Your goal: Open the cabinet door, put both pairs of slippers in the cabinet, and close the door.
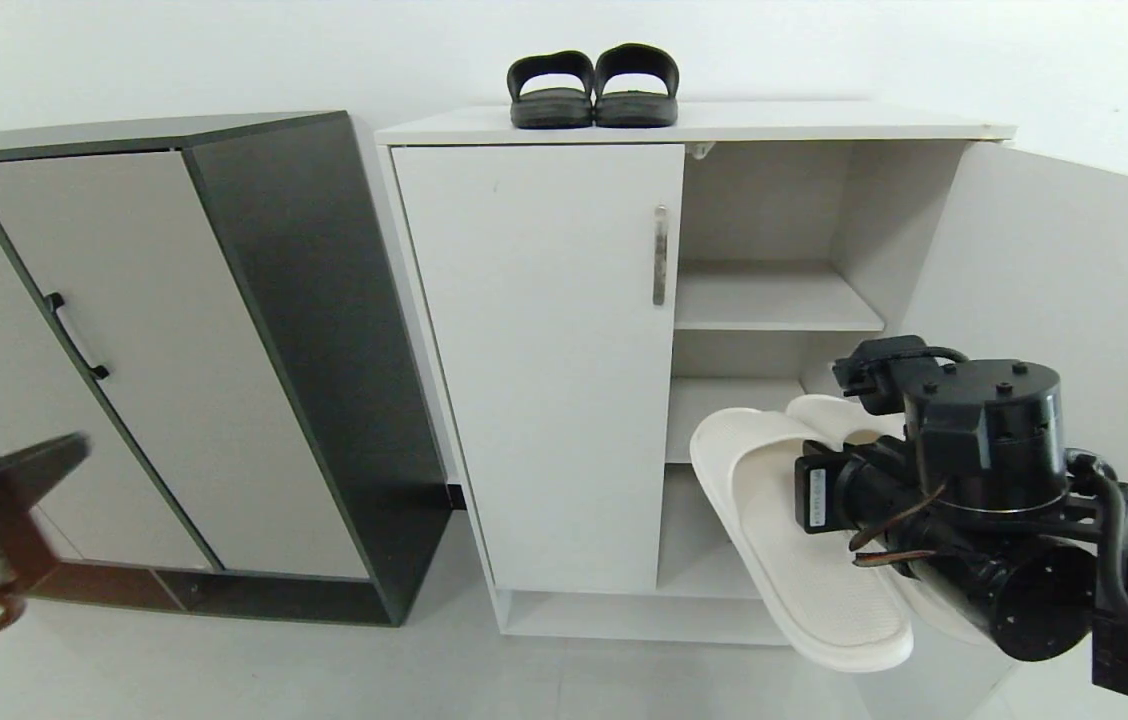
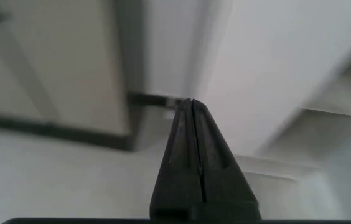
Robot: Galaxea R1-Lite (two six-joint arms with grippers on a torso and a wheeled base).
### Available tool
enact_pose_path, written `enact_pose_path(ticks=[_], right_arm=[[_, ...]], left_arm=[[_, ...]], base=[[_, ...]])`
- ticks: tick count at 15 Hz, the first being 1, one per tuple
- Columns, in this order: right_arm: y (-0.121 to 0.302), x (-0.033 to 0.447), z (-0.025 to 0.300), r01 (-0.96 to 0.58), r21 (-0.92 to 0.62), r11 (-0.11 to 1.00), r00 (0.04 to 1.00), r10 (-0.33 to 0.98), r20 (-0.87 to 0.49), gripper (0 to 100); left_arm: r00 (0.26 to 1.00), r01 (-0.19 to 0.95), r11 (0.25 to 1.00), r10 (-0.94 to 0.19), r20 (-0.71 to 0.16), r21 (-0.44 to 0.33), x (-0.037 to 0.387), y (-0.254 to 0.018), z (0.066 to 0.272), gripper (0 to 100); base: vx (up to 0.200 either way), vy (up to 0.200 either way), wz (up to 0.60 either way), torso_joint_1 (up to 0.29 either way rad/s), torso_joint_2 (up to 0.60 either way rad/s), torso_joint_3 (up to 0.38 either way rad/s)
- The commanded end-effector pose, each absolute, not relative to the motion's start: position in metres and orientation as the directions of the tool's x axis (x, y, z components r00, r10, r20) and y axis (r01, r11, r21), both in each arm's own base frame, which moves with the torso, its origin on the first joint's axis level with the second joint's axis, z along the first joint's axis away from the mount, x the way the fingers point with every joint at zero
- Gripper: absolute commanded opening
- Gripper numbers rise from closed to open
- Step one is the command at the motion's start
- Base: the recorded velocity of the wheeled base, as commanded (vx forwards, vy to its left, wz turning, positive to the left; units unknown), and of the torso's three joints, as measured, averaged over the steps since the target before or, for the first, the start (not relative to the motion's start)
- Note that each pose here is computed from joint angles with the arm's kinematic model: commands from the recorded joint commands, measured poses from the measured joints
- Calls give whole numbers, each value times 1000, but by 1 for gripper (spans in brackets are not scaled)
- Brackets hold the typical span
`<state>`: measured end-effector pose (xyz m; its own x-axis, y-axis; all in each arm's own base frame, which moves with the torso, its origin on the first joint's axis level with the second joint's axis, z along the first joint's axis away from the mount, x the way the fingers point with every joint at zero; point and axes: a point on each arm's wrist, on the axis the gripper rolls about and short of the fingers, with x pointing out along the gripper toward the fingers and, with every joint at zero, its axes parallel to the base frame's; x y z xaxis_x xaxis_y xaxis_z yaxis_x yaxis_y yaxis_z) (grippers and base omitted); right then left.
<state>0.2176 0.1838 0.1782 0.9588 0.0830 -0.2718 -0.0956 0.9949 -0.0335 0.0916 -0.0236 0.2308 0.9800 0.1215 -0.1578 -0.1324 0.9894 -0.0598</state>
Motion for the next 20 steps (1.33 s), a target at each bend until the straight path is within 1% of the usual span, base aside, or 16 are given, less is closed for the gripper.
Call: enact_pose_path(ticks=[1, 2, 3, 4, 5, 6, 7, 8, 9, 10, 11, 12, 13, 15, 20], right_arm=[[187, 226, 166, -86, -58, 995, 951, 65, -302, 0], [188, 226, 165, -86, -62, 994, 950, 63, -306, 0], [188, 226, 163, -87, -65, 994, 949, 63, -310, 0], [188, 226, 162, -87, -68, 994, 948, 62, -313, 0], [188, 226, 162, -86, -66, 994, 948, 62, -313, 0], [188, 226, 162, -85, -67, 994, 948, 60, -312, 0], [188, 225, 162, -87, -68, 994, 948, 61, -313, 0], [188, 224, 161, -90, -71, 993, 947, 63, -316, 0], [189, 224, 161, -91, -70, 993, 947, 65, -316, 0], [189, 224, 161, -93, -71, 993, 947, 66, -316, 0], [189, 223, 160, -95, -72, 993, 946, 67, -317, 0], [189, 223, 159, -100, -74, 992, 944, 71, -321, 0], [190, 223, 159, -99, -69, 993, 946, 73, -315, 0], [192, 221, 159, -110, -66, 992, 947, 84, -311, 0], [203, 223, 162, -129, -36, 991, 950, 113, -292, 0]], left_arm=[[897, -429, 903, 423, -131, -17, 26, 9, 170, 0], [842, -534, 845, 531, -97, -8, 3, 12, 140, 0], [810, -582, 813, 579, -92, 1, -4, 12, 125, 0], [801, -593, 805, 592, -89, 15, -9, 11, 109, 0], [835, -540, 841, 541, -99, 36, -11, 9, 91, 0], [893, -444, 895, 445, -67, 34, -16, 7, 82, 0], [937, -346, 938, 347, -49, 28, -18, 4, 81, 0], [951, -305, 952, 306, -52, 32, -17, 3, 81, 0], [973, -225, 974, 226, -52, 41, -16, 2, 81, 0], [993, -79, 996, 82, -84, 47, -16, -2, 78, 0], [994, -7, 999, 12, -105, 42, -16, -3, 76, 0], [995, 58, 997, -54, -89, 47, -17, -2, 76, 0], [994, 105, 993, -103, -47, 53, -20, -1, 76, 0], [998, 71, 996, -71, -5, 56, -23, -1, 75, 0], [998, 58, 998, -58, -6, 27, -23, -1, 75, 0]], base=[[0, 0, 0, 0, 0, 0], [0, 0, 0, 0, 0, 0], [0, 0, 0, 0, 0, 0], [0, 0, 0, 0, 0, 0], [0, 0, 0, 0, 0, 0], [0, 0, 0, 0, 0, 0], [0, 0, 0, 0, 0, 0], [0, 0, 0, 0, 0, 0], [0, 0, 0, 0, 0, 0], [0, 0, 0, 0, 0, 0], [0, 0, 0, 0, 0, 0], [0, 0, 0, 0, 0, 0], [0, 0, 0, 0, 0, 0], [0, 0, 0, 0, 0, 0], [0, 0, 0, 0, 0, 0]])
